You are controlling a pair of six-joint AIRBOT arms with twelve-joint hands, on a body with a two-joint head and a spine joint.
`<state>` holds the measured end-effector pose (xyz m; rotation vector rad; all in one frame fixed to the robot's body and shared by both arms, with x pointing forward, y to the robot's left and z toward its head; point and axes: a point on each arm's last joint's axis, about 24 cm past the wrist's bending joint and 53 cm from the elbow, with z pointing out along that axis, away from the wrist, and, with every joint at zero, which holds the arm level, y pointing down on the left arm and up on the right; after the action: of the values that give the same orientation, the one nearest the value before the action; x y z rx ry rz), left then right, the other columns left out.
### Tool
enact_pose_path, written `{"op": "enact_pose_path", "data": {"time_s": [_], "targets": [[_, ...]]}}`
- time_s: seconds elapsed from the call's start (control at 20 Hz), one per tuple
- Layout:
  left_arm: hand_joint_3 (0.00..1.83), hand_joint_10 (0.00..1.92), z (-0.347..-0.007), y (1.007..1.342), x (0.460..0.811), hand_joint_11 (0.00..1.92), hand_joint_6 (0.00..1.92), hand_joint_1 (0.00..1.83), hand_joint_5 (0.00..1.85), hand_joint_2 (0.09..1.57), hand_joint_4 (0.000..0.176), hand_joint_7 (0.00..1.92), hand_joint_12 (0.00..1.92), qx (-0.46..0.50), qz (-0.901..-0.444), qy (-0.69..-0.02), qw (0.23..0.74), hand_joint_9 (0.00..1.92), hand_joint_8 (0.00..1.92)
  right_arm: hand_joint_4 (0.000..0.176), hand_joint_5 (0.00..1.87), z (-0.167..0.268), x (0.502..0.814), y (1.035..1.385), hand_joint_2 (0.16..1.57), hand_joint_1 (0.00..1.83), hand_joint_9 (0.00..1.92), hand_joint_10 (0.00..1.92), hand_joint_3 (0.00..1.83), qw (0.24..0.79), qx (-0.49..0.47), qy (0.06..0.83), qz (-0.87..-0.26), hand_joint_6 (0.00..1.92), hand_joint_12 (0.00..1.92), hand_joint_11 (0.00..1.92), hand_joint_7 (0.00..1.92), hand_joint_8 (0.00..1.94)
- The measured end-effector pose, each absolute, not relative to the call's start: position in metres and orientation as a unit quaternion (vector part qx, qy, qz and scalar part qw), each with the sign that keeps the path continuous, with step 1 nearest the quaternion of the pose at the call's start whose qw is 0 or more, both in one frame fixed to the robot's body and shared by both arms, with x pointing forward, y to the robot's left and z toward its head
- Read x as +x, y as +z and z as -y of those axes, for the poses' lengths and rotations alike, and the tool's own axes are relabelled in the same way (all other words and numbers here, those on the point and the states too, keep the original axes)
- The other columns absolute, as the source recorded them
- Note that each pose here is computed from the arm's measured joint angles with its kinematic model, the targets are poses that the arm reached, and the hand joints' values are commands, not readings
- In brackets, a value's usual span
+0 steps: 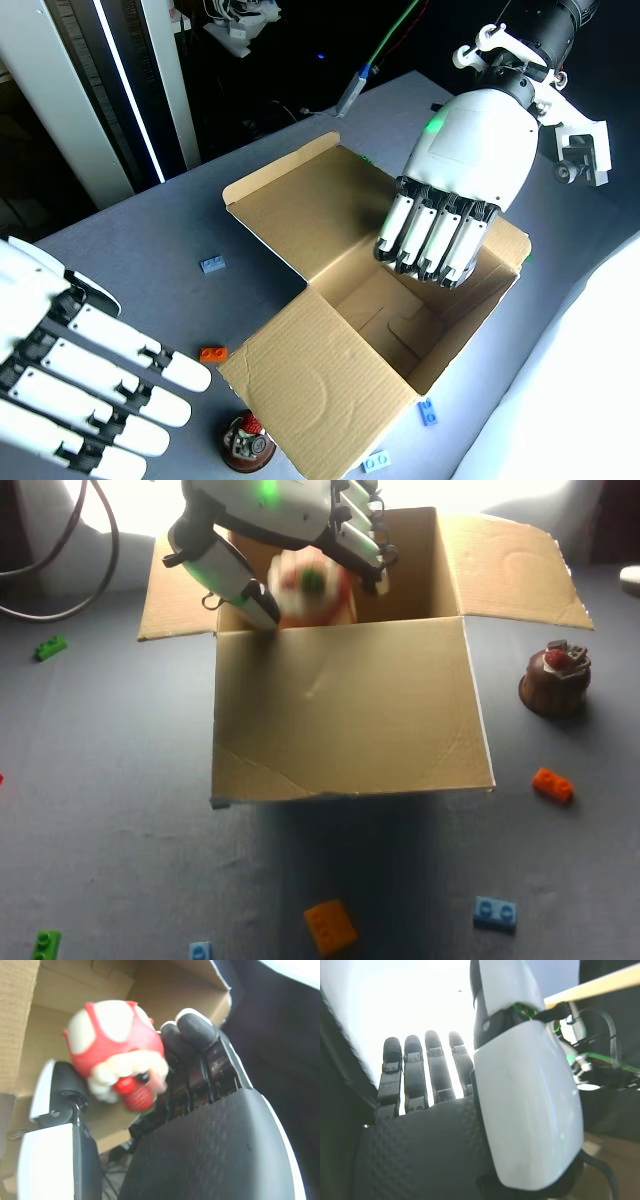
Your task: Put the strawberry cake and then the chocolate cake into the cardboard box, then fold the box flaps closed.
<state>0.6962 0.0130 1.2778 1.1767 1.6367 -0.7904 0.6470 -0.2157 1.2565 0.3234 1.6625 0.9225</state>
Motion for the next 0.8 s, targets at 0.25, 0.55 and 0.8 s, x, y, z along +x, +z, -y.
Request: {"op": "enact_pose_path", "data": {"time_s": [0.25,0.55,0.8], "targets": [[0.00,0.00,-0.020,1.281,0.709,0.00,0.00,0.37,0.10,0.90,0.069,0.09,0.93,0.475,-0.668,-0.304,0.485,0.17,0.00,0.006,0.05,0.223,0.660,1.243,1.02,1.04,0.07,0.00,0.00,0.536,0.192,0.406,-0.715,0.00,0.26,0.00,0.08,0.00],[0.02,0.00,-0.038,1.293,0.719,0.00,0.00,0.25,0.09,1.00,0.056,0.10,0.58,0.467,-0.671,-0.298,0.494,0.13,0.00,0.004,0.05,0.224,0.691,1.236,1.01,1.02,0.07,0.00,0.00,0.500,0.252,0.434,-0.706,0.00,0.24,0.00,0.06,0.00],[0.02,0.00,-0.062,1.300,0.725,0.00,0.00,0.14,0.10,1.06,0.048,0.11,0.48,0.451,-0.676,-0.293,0.504,0.12,0.00,0.018,0.06,0.214,0.710,1.220,0.99,1.11,0.08,0.01,0.00,0.497,0.253,0.430,-0.710,0.00,0.30,0.00,0.09,0.00]]}}
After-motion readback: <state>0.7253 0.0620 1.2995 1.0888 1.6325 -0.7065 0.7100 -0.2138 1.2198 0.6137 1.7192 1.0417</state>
